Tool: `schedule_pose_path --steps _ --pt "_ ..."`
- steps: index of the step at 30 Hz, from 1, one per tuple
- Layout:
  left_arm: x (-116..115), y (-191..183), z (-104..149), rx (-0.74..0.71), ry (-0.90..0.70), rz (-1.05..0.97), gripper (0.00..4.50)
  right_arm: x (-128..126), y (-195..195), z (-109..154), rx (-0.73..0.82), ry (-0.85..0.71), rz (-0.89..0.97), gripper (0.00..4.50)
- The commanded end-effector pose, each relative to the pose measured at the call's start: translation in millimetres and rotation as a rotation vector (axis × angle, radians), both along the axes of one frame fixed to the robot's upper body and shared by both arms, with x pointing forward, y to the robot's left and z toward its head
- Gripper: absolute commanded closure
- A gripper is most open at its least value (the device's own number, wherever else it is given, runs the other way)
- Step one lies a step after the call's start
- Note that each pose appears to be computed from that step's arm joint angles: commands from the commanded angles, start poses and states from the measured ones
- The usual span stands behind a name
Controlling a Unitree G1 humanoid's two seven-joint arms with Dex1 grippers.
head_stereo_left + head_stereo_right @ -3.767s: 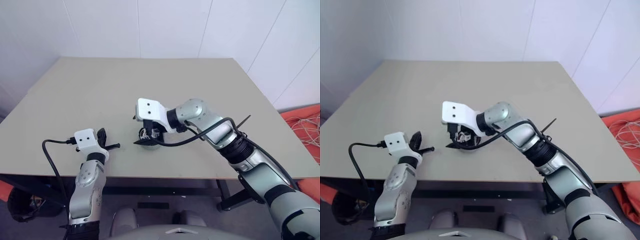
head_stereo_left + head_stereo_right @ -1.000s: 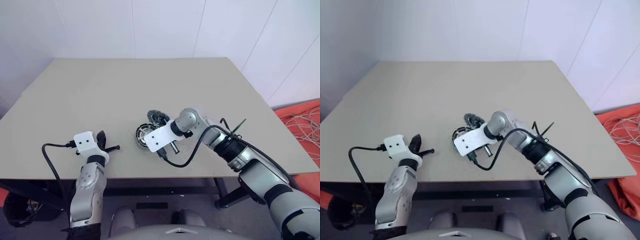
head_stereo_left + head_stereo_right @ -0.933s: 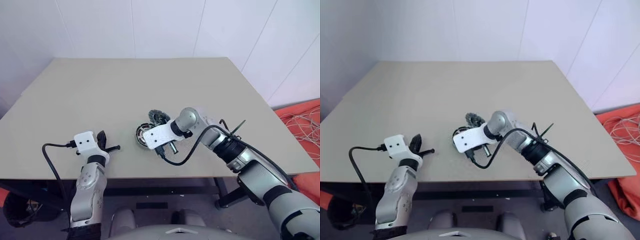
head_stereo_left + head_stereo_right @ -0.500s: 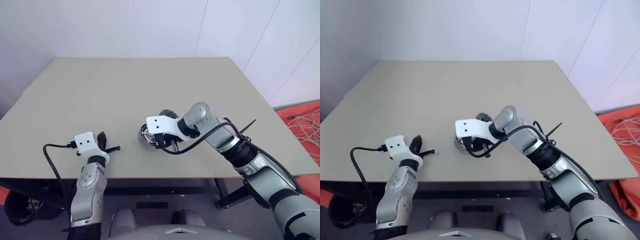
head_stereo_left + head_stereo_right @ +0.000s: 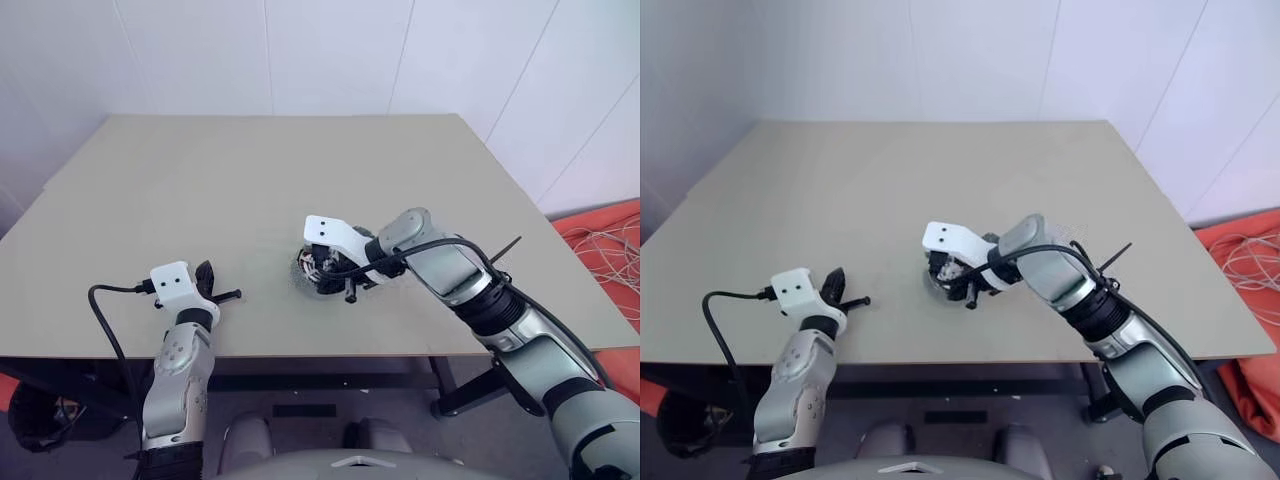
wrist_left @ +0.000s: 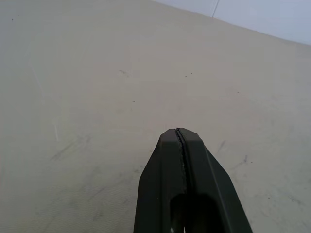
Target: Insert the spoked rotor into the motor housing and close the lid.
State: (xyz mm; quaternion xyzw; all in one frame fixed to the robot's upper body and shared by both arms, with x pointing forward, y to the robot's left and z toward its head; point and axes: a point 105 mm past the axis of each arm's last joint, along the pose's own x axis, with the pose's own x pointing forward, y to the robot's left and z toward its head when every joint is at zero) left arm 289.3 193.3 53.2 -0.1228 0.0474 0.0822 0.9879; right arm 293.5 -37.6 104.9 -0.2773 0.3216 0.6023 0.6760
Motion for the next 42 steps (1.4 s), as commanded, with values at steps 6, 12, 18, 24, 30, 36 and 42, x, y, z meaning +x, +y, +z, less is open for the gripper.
schedule_pose_path --steps 6,12,18,24,30,36,42 --pt "1.8 -0.6 11.2 0.005 -0.048 -0.004 4.50 1.7 21.4 21.6 0.079 -0.041 -0.007 4.50" --pt "0.8 -0.8 10.7 0.006 -0.047 -0.003 4.50 4.3 36.0 19.8 0.109 -0.037 -0.025 2.85" --pt "0.5 -1.0 10.4 0.007 -0.046 -0.003 4.50 10.0 43.8 16.1 0.119 -0.037 -0.052 0.82" --pt "-0.1 -1.3 10.2 0.005 -0.045 -0.005 4.50 3.9 66.8 27.3 0.219 0.003 -0.025 0.15" --pt "0.3 -2.0 9.8 0.004 -0.044 -0.008 4.50 -13.3 91.8 49.4 0.361 0.087 0.053 0.15" --pt "1.1 -1.4 10.4 0.006 -0.044 -0.009 4.50 3.8 109.7 83.6 0.566 0.007 -0.027 0.15" --pt "0.7 -0.3 10.5 0.006 -0.045 -0.004 4.50 58.2 90.4 105.2 0.604 -0.449 -0.177 0.74"
